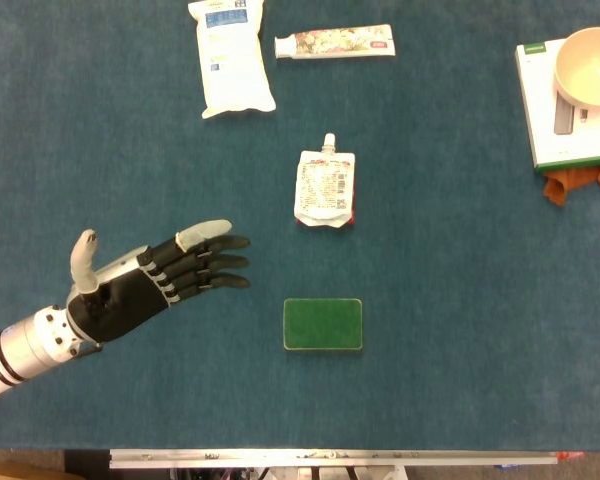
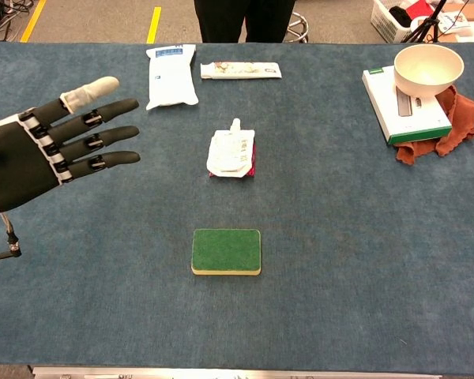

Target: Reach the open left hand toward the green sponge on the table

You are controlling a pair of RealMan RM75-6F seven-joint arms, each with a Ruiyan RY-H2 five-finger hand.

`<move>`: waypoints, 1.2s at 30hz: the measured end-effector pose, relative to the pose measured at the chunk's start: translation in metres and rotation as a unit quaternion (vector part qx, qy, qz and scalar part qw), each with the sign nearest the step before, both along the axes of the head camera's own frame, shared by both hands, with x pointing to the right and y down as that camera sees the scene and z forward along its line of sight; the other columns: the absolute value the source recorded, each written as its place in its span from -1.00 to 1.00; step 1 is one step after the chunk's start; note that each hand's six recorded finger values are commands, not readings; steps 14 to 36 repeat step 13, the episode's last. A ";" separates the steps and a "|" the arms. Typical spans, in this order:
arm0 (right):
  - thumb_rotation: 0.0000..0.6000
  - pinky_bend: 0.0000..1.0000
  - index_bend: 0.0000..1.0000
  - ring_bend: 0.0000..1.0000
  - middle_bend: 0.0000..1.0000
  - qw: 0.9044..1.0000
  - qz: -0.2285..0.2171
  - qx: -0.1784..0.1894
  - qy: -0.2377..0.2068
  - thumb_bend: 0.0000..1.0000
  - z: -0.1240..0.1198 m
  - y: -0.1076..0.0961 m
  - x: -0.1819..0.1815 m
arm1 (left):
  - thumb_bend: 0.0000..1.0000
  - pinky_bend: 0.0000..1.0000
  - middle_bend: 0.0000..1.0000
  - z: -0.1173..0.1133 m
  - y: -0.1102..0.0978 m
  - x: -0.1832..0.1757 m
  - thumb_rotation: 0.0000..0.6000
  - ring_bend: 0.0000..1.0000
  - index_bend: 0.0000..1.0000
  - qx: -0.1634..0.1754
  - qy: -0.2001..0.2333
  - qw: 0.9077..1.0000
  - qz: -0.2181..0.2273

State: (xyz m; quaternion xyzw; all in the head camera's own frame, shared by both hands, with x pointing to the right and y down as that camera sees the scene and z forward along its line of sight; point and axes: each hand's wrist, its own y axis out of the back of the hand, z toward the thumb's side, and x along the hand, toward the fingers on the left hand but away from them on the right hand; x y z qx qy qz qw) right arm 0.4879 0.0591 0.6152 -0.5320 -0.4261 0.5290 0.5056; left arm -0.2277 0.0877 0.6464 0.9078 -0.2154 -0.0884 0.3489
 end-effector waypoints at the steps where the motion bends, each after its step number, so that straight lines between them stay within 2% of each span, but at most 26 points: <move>1: 1.00 -0.02 0.12 -0.36 -0.40 1.000 0.000 0.000 0.000 -0.91 0.000 0.000 0.000 | -1.00 -0.74 -0.86 0.000 0.000 0.001 -1.00 -0.83 -0.99 0.000 0.002 1.000 0.003; 13: 1.00 -0.02 0.12 -0.36 -0.40 1.000 -0.001 -0.001 -0.001 -0.91 0.000 0.000 -0.001 | -1.00 -0.74 -0.86 -0.001 0.004 0.006 -1.00 -0.83 -0.98 -0.001 0.004 1.000 0.018; 36: 1.00 -0.02 0.12 -0.36 -0.40 1.000 -0.001 -0.001 -0.001 -0.91 0.000 0.000 -0.001 | -1.00 -0.74 -0.86 -0.001 0.004 0.006 -1.00 -0.83 -0.98 -0.001 0.004 1.000 0.018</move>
